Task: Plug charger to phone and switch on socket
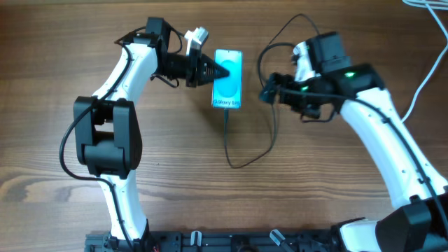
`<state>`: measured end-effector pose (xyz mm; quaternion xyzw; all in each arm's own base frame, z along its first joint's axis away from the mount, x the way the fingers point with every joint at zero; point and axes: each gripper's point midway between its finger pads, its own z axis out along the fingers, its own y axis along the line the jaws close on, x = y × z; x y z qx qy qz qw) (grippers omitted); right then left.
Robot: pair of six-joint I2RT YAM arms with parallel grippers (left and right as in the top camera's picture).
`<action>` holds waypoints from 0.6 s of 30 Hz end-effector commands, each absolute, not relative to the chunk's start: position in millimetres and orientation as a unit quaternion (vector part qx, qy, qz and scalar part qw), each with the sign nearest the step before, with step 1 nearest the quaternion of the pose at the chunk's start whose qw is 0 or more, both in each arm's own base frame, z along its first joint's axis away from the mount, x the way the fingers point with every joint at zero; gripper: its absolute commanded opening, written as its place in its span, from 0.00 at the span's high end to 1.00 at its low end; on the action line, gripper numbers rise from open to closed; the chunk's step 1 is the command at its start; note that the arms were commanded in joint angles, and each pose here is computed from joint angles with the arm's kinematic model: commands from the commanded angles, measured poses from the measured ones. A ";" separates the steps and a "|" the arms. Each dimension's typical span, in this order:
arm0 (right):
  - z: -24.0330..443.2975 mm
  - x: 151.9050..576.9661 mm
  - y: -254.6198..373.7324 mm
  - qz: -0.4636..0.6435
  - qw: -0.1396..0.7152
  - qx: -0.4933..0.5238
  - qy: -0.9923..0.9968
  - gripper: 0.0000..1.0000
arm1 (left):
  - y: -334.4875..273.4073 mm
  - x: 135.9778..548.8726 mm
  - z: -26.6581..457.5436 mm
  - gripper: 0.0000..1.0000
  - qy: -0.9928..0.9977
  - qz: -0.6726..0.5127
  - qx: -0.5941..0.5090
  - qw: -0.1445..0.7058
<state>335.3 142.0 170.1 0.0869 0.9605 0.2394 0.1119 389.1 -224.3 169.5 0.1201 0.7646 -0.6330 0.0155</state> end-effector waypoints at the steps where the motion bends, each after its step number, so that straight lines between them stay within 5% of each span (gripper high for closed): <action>1: 186.9 346.1 118.5 0.257 0.143 0.078 0.953 0.00 | -224.2 370.1 173.7 0.96 0.747 -0.600 0.265 0.106; 18: 186.0 351.5 102.8 0.249 0.155 0.073 0.953 0.00 | -250.9 332.9 158.3 0.96 0.725 -0.560 0.388 0.101</action>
